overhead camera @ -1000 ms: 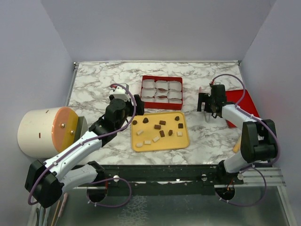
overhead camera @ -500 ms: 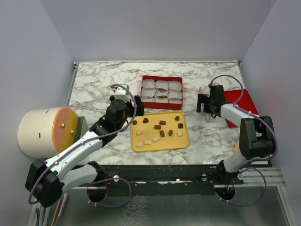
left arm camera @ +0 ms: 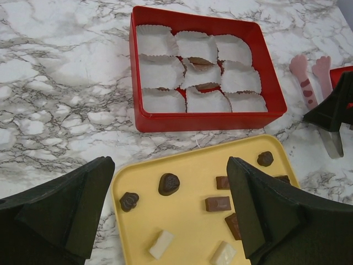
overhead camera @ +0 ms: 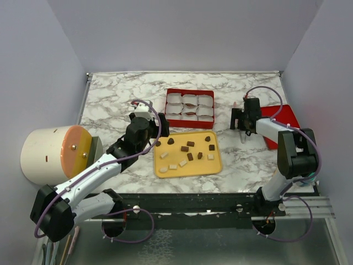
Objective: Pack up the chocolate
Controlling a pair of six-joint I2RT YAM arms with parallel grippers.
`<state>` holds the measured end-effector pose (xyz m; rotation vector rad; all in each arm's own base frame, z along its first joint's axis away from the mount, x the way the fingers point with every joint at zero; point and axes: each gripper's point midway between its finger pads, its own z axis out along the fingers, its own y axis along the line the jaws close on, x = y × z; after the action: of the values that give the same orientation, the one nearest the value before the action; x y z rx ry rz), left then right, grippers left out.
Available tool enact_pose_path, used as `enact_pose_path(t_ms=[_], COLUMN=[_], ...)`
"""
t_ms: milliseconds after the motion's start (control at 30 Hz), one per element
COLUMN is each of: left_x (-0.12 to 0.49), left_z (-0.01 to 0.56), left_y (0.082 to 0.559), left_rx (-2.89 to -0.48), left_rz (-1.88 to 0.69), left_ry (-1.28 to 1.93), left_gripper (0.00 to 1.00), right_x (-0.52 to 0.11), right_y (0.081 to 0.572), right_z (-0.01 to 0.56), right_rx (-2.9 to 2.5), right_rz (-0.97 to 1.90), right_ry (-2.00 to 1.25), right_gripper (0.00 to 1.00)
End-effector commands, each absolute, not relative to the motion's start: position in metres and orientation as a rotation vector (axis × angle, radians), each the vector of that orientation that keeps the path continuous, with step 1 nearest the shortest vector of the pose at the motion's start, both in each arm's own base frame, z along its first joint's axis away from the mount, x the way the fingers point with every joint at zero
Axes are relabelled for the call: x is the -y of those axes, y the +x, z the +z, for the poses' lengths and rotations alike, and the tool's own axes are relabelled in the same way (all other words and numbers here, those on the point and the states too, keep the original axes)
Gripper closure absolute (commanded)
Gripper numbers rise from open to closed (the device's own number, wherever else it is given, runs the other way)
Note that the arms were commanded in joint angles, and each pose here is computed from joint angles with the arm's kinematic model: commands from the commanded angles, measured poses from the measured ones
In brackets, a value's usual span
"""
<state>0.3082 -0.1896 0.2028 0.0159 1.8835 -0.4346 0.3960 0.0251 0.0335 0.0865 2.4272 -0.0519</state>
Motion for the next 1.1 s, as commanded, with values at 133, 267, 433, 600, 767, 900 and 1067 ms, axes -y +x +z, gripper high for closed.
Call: enact_pose_path(t_ms=[133, 267, 433, 600, 767, 900, 1067], left_x=[0.189, 0.189, 0.19, 0.192, 0.191, 0.193, 0.194], left_z=[0.199, 0.197, 0.196, 0.195, 0.194, 0.194, 0.196], left_y=[0.311, 0.312, 0.312, 0.313, 0.313, 0.314, 0.315], left_rx=[-1.88, -1.884, -1.885, -1.887, -1.888, -1.891, -1.89], left_rz=[-0.415, -0.412, -0.41, -0.415, -0.411, -0.415, -0.419], left_ry=[0.005, 0.005, 0.005, 0.007, 0.006, 0.009, 0.012], left_gripper=[0.07, 0.07, 0.07, 0.07, 0.07, 0.07, 0.07], right_x=[-0.015, -0.014, -0.012, -0.007, -0.005, -0.005, -0.01], right_y=[0.406, 0.408, 0.407, 0.403, 0.399, 0.396, 0.395], right_z=[0.027, 0.023, 0.018, 0.019, 0.024, 0.029, 0.043], right_rx=[-2.423, -2.428, -2.445, -2.453, -2.444, -2.471, -2.49], right_rz=[-0.116, -0.127, -0.144, -0.177, -0.185, -0.188, -0.16], right_ry=[0.129, 0.135, 0.144, 0.187, 0.231, 0.249, 0.257], right_gripper=[0.13, 0.2, 0.4, 0.55, 0.68, 0.77, 0.86])
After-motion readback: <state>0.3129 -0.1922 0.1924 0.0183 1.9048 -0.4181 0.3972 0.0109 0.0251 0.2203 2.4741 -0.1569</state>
